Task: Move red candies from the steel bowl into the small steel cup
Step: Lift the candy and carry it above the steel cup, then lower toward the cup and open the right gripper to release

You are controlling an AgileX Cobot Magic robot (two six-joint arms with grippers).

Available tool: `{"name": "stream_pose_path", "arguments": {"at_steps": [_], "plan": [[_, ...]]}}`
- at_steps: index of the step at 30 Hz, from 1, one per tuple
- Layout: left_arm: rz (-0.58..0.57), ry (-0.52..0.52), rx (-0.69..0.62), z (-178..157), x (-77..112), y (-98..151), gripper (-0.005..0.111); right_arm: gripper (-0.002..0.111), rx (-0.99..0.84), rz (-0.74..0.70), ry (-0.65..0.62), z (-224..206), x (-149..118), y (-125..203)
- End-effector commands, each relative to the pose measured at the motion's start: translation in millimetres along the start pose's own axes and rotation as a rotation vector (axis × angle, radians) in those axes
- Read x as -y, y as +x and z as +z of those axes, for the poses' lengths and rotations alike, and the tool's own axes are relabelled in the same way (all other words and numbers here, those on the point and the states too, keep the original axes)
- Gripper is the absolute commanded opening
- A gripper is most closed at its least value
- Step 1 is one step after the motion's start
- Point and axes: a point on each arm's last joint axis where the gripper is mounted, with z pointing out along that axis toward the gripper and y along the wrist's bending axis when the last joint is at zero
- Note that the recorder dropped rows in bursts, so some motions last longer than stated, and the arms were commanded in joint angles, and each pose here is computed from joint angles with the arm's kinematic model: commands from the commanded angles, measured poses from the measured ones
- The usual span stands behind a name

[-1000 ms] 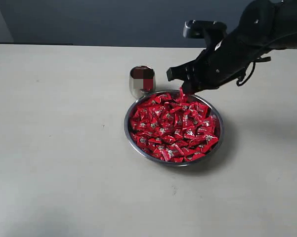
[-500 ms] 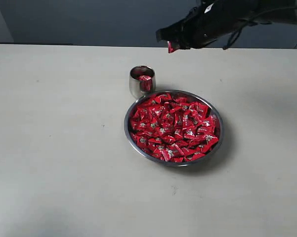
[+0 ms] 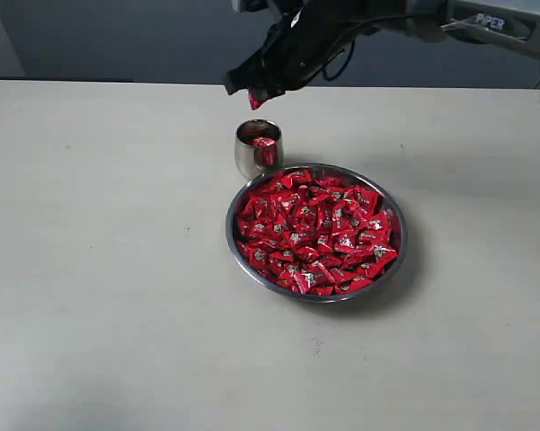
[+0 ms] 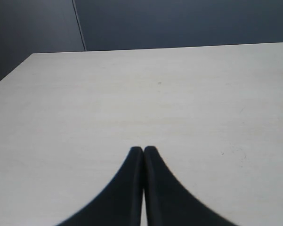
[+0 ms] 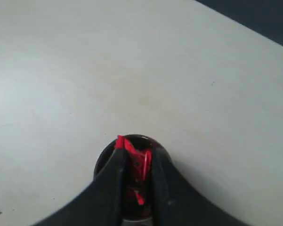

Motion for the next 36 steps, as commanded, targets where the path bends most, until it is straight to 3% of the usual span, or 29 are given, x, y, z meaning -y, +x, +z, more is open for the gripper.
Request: {"name": "stream_pose_path", "arguments": {"at_steps": [1, 6, 36], "plan": [[0.002, 0.004, 0.008, 0, 0.2, 1, 0.000, -0.001, -0.034, -0.097, 0.050, 9, -7, 3], [0.002, 0.004, 0.008, 0, 0.2, 1, 0.000, -0.001, -0.074, -0.095, 0.113, 20, -3, 10], [0.002, 0.004, 0.008, 0, 0.2, 1, 0.000, -0.001, -0.048, -0.074, 0.081, 21, -8, 9]]}}
